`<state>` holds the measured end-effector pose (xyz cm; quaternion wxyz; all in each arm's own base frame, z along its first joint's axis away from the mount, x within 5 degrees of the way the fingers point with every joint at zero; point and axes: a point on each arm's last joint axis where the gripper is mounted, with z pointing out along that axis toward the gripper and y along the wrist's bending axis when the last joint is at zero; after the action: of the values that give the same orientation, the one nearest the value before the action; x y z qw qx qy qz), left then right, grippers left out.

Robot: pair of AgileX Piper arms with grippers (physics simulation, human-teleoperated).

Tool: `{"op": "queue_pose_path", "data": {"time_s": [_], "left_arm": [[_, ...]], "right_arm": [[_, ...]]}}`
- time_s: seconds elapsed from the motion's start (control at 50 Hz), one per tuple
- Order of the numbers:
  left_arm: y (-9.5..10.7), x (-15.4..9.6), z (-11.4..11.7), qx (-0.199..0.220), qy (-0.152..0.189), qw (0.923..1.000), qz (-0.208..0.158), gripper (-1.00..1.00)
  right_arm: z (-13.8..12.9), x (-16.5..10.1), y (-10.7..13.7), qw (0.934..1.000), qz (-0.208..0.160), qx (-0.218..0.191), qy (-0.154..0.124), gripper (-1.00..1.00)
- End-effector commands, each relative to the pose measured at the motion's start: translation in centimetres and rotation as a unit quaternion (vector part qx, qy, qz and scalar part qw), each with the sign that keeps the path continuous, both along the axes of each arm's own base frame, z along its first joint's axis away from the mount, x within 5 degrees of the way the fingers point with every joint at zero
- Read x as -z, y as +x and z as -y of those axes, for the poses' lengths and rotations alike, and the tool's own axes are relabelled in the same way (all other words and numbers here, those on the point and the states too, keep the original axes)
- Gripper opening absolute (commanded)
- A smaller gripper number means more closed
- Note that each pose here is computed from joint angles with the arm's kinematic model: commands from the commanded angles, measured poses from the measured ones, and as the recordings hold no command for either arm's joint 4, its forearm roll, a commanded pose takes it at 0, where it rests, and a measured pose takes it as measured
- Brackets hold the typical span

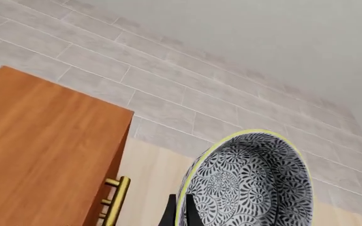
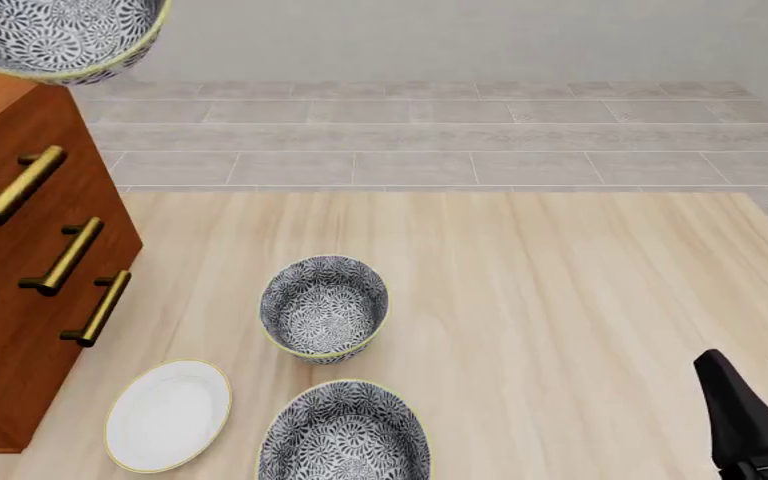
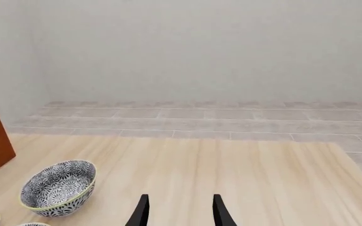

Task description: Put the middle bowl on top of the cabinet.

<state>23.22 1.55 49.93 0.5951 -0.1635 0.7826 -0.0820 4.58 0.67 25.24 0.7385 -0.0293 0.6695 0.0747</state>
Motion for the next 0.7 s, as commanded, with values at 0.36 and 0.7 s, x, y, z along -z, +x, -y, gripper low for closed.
{"op": "queue_pose_path", "data": {"time_s": [0.36, 0.7], "left_arm": [[-0.2, -0.1, -1.9, -0.052, -0.041, 0.9978, 0.005, -1.00], [0.0, -0.2, -3.2, -0.080, -0.050, 0.9955, 0.007, -1.00]], "right_arm": [[0.0, -0.4, -0.1, 1.0000, 0.003, -0.002, 0.001, 1.00], [0.0, -0.4, -0.1, 1.0000, 0.001, -0.004, 0.003, 1.00]]}}
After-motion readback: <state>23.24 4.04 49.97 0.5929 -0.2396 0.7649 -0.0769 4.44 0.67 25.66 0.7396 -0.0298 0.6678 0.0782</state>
